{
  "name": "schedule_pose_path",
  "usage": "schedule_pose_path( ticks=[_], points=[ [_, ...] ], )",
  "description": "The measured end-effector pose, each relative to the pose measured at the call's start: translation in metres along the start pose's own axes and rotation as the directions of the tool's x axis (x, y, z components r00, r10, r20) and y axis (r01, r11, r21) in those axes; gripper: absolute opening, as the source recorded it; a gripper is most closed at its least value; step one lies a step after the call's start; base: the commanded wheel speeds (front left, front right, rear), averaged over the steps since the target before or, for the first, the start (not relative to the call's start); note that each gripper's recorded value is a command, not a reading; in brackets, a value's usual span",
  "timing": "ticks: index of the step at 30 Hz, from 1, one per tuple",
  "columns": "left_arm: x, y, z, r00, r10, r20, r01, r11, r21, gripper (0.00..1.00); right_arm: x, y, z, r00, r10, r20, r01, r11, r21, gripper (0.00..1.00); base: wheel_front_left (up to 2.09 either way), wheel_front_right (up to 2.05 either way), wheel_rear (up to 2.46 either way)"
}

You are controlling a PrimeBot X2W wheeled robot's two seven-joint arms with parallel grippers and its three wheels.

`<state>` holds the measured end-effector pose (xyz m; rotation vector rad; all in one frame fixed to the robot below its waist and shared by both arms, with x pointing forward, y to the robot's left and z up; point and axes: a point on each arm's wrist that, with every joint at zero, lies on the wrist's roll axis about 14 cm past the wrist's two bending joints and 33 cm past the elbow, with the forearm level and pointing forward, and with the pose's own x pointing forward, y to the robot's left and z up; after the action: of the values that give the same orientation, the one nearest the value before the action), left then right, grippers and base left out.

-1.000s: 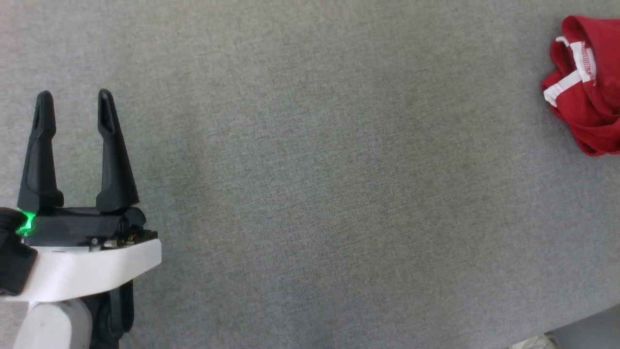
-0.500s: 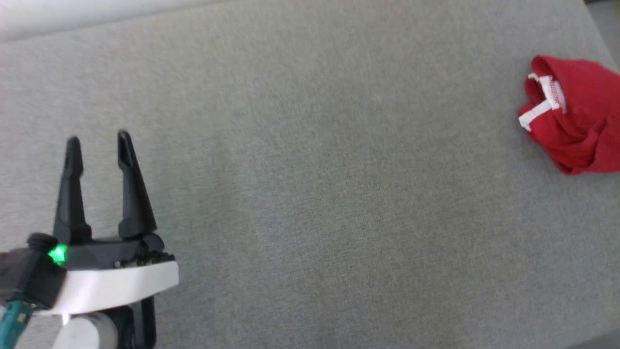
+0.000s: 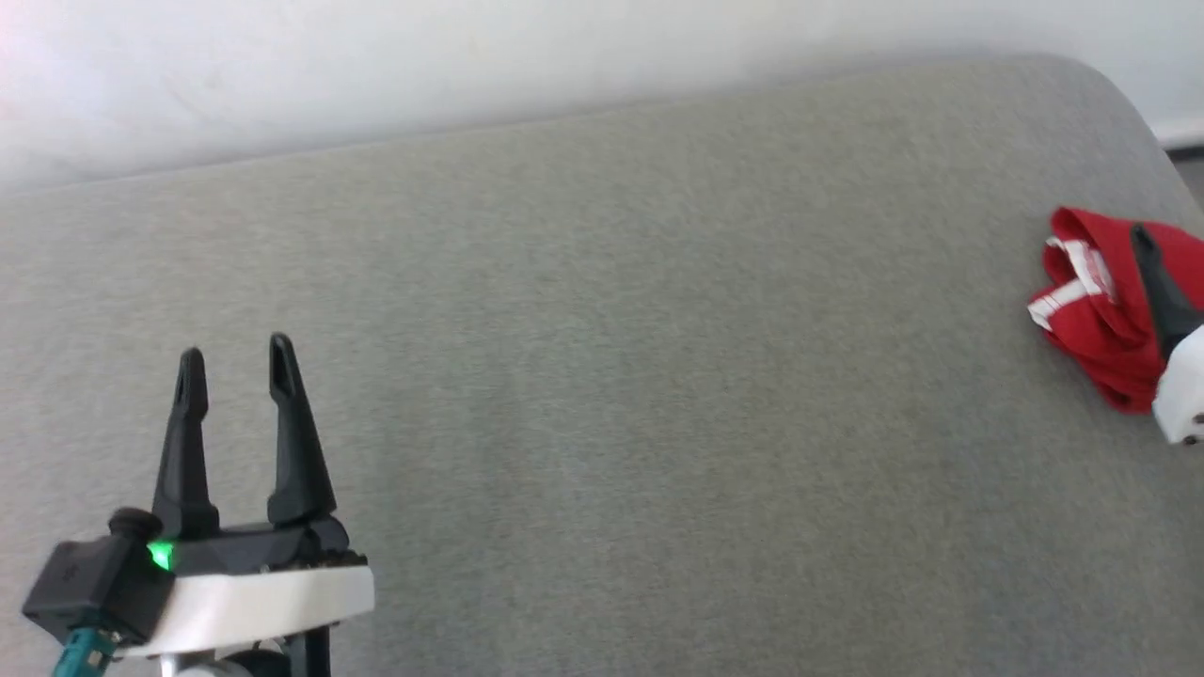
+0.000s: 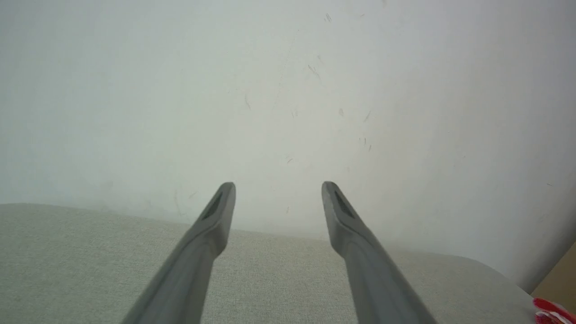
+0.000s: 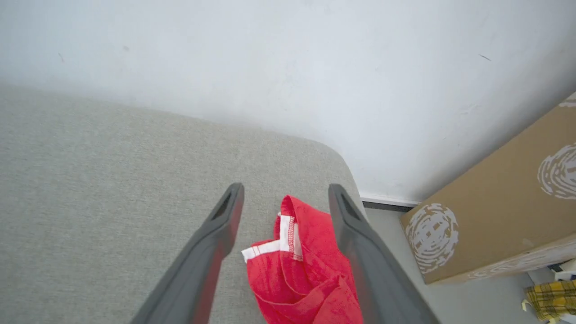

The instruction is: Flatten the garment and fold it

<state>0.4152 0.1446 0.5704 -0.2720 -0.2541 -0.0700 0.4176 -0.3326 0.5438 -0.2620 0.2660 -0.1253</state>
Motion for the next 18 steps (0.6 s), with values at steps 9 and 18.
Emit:
schedule_pose_path(
  ticks=[9, 18],
  points=[
    [-0.032, 0.011, 0.025, 0.999, 0.028, 0.036, -0.031, 0.997, 0.075, 1.0, -0.039, 0.052, 0.037, 0.974, -0.011, 0.225, -0.019, 0.991, 0.13, 1.0, 0.0, 0.0, 0.0],
    [-0.06, 0.017, 0.031, 0.998, 0.056, 0.036, -0.06, 0.992, 0.115, 1.0, -0.073, 0.086, 0.025, 0.955, 0.002, 0.296, -0.046, 0.989, 0.141, 1.0, 0.0, 0.0, 0.0]
  ],
)
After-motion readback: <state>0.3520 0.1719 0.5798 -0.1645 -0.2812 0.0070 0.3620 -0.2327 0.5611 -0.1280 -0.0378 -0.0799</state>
